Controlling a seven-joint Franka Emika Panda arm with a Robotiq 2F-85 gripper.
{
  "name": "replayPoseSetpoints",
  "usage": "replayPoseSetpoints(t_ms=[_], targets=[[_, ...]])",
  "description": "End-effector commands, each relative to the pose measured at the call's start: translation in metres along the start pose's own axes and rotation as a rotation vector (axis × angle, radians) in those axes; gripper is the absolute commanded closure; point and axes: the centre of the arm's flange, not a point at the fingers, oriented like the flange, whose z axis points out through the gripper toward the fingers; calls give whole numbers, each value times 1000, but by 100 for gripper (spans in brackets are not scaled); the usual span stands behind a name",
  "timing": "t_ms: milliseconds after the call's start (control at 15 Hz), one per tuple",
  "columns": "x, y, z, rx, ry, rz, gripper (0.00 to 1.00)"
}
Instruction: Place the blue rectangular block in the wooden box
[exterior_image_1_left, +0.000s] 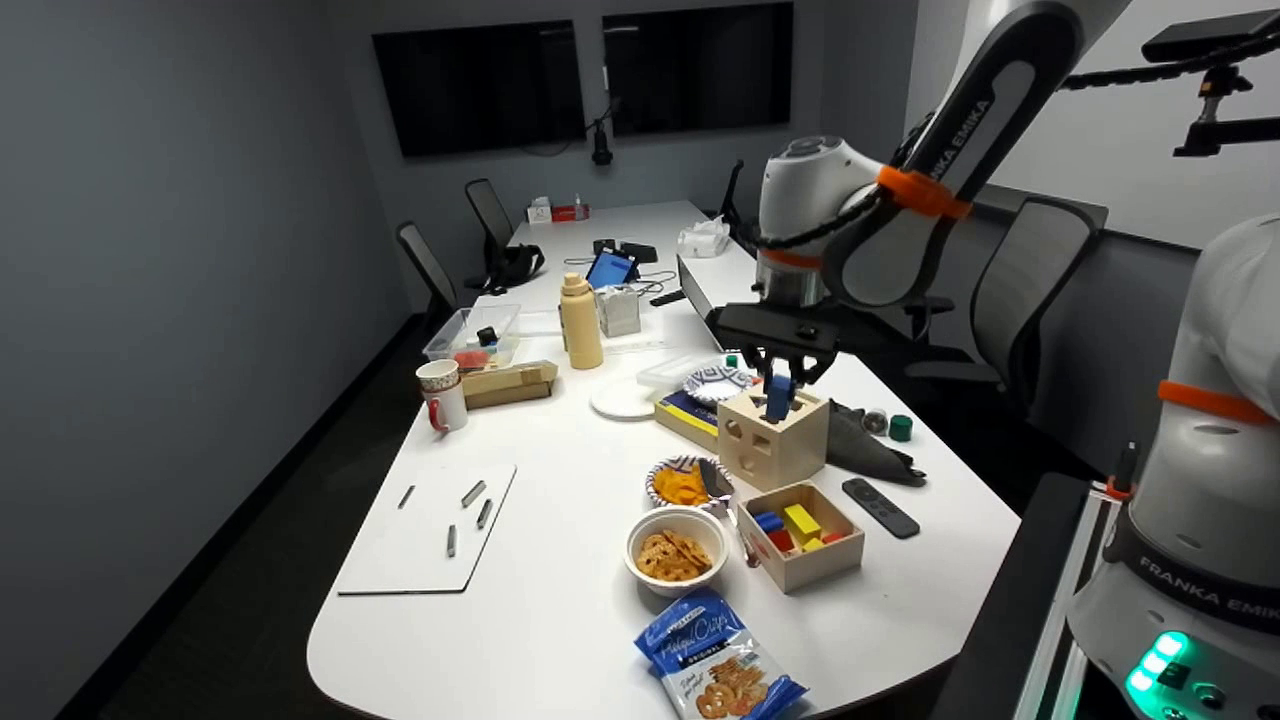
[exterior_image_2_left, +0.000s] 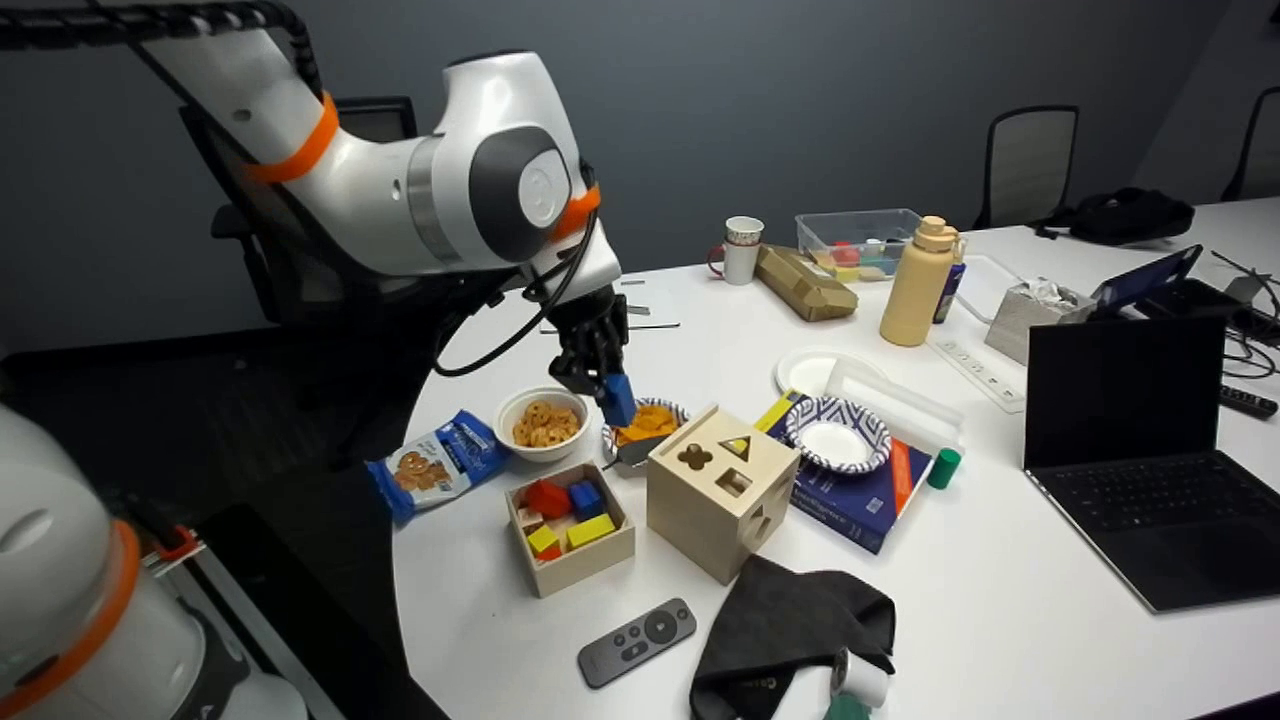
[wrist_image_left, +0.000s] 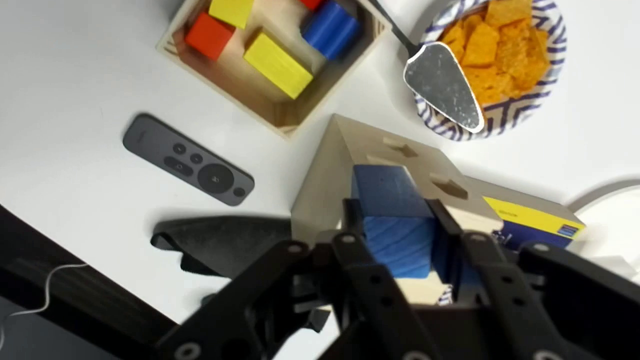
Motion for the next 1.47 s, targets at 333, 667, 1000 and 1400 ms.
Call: replayPoseSetpoints(t_ms=[333,667,1000,1400], targets=[[133,15,-13,44,-103,-4,91],[138,3,7,-33,-127,31,91],[143,-14,36,-117,-95,38,91],[146,-21,63,-142,-90,85,91]])
